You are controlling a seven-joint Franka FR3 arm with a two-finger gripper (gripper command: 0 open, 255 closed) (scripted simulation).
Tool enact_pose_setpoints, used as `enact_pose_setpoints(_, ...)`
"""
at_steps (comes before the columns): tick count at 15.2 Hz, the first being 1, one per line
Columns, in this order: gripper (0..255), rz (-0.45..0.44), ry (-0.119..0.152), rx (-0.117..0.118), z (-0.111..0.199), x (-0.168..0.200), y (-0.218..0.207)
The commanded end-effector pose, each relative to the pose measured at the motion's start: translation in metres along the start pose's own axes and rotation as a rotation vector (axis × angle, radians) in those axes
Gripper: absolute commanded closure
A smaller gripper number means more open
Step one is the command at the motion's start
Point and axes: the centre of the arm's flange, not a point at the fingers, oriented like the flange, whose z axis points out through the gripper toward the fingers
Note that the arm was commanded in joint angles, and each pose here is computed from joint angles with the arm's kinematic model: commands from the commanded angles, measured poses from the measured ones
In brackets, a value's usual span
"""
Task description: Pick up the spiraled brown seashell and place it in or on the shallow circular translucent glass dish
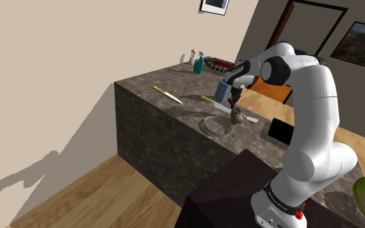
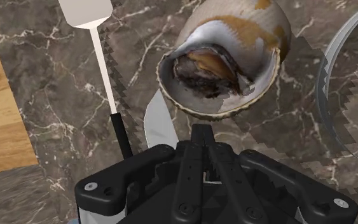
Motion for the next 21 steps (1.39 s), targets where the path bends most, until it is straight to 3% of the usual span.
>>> enact_pose_setpoints(1, 255, 0.000, 0.000, 0.000, 0.000, 0.000, 0.000)
enact_pose_setpoints(2, 255, 0.000, 0.000, 0.000, 0.000, 0.000, 0.000)
enact_pose_setpoints(3, 0, 0.000, 0.000, 0.000, 0.000, 0.000, 0.000)
enact_pose_setpoints(8, 0, 0.598, 0.186, 0.204, -0.028, -0.084, -0.008)
enact_pose_setpoints(9, 0, 0.634, 0.197, 0.216, -0.029, -0.089, -0.010)
enact_pose_setpoints(16, 0, 0.634, 0.197, 0.216, 0.009, -0.079, -0.016)
enact_pose_setpoints(21, 0, 0.634, 0.197, 0.216, 0.009, -0.079, -0.016)
